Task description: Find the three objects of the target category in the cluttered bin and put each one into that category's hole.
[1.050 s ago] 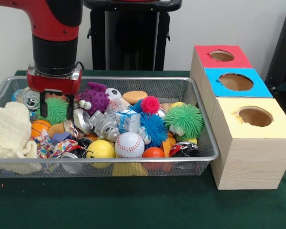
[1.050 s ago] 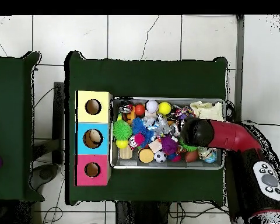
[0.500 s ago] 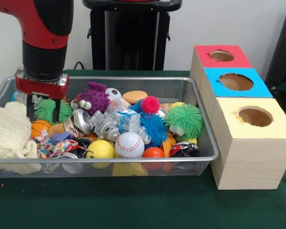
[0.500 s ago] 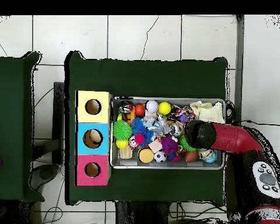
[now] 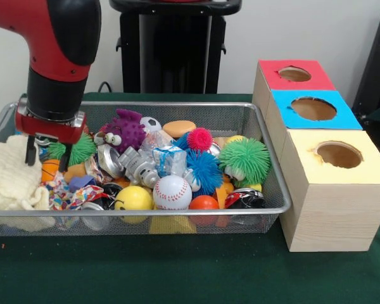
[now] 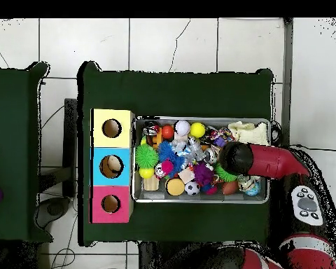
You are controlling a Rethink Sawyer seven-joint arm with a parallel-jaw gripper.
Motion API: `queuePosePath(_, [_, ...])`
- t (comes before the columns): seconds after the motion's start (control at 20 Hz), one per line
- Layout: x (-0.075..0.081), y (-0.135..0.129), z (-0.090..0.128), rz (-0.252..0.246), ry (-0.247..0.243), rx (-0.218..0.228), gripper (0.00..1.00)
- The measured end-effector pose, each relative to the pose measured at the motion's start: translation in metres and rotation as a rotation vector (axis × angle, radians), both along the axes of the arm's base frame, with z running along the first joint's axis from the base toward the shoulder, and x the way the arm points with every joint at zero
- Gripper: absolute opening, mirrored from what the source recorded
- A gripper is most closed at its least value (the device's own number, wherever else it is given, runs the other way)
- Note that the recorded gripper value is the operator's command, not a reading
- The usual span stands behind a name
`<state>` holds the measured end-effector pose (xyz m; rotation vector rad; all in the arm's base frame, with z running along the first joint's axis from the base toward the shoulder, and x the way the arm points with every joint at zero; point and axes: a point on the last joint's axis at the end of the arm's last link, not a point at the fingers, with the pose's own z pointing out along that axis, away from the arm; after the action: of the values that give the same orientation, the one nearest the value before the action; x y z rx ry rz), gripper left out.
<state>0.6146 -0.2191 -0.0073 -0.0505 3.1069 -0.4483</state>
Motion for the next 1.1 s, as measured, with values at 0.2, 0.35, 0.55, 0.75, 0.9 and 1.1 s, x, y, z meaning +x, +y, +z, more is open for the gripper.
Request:
queuePosePath(0.2, [0.000,-0.003,-0.005,-0.009,0.009,-0.016,1.00])
queuePosePath(0.35, [0.002,-0.002,-0.006,-0.007,0.010,-0.030,1.00])
queuePosePath(0.55, [0.005,-0.001,-0.006,0.000,0.000,-0.045,1.00])
queuePosePath(0.75, [0.006,-0.005,-0.008,-0.001,-0.025,-0.055,1.00])
queuePosePath(0.9, [0.009,-0.006,-0.010,-0.008,-0.053,-0.051,1.00])
queuePosePath(1.1, [0.013,-0.007,-0.015,-0.016,-0.089,-0.047,1.00])
